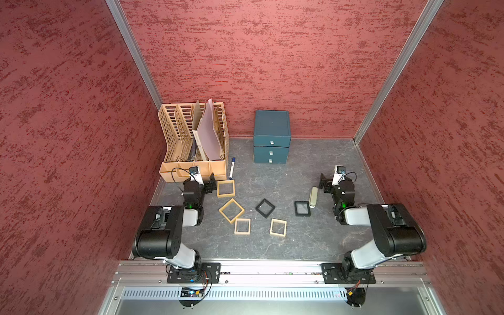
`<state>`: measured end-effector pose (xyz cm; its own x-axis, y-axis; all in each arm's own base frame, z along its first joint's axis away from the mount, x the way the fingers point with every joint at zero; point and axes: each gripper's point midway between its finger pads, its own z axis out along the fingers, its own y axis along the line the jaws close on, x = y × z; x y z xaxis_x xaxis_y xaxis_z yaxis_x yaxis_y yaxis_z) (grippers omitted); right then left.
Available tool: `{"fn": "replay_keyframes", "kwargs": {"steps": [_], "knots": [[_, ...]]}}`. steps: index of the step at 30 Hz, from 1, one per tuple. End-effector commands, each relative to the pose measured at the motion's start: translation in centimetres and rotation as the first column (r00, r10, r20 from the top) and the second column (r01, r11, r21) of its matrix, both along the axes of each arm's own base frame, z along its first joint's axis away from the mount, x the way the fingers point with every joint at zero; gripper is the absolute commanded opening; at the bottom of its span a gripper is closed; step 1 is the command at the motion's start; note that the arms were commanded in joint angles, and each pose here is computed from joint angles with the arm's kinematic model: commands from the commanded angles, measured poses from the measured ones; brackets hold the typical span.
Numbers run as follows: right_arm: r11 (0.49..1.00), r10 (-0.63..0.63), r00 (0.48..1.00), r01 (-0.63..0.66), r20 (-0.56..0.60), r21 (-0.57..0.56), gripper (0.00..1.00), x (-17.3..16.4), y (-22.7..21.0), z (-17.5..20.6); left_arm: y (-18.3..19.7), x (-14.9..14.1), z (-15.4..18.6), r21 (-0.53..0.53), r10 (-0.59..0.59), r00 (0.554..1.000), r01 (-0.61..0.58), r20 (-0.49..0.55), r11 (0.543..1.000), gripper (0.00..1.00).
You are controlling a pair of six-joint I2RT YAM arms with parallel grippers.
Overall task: Place the brooch boxes into the drawer by color
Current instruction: Open the drawer in the storage box.
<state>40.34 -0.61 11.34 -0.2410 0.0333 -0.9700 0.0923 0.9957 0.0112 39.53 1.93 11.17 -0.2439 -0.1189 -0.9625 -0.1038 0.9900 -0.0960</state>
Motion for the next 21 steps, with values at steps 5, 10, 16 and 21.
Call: {"fn": "replay_keyframes", "kwargs": {"steps": [5, 10, 16, 21], "knots": [[1.000, 0.012, 1.000, -0.012, 0.013, 0.009, 0.99, 0.0, 0.2, 0.4, -0.1, 0.4, 0.4, 0.013, -0.004, 1.000, 0.004, 0.009, 1.000, 1.00], [1.000, 0.012, 1.000, -0.012, 0.014, 0.008, 0.98, 0.0, 0.2, 0.5, -0.1, 0.4, 0.4, 0.013, -0.004, 1.000, 0.004, 0.008, 1.000, 1.00], [1.000, 0.011, 1.000, -0.011, 0.013, 0.008, 0.99, 0.0, 0.1, 0.4, -0.1, 0.4, 0.4, 0.014, -0.003, 1.000, 0.003, 0.007, 1.000, 1.00], [1.000, 0.018, 0.999, -0.018, 0.045, 0.004, 0.99, -0.5, 0.3, 1.5, -1.1, -0.5, 2.2, 0.092, 0.016, 0.998, -0.021, 0.056, 0.996, 1.00]]}}
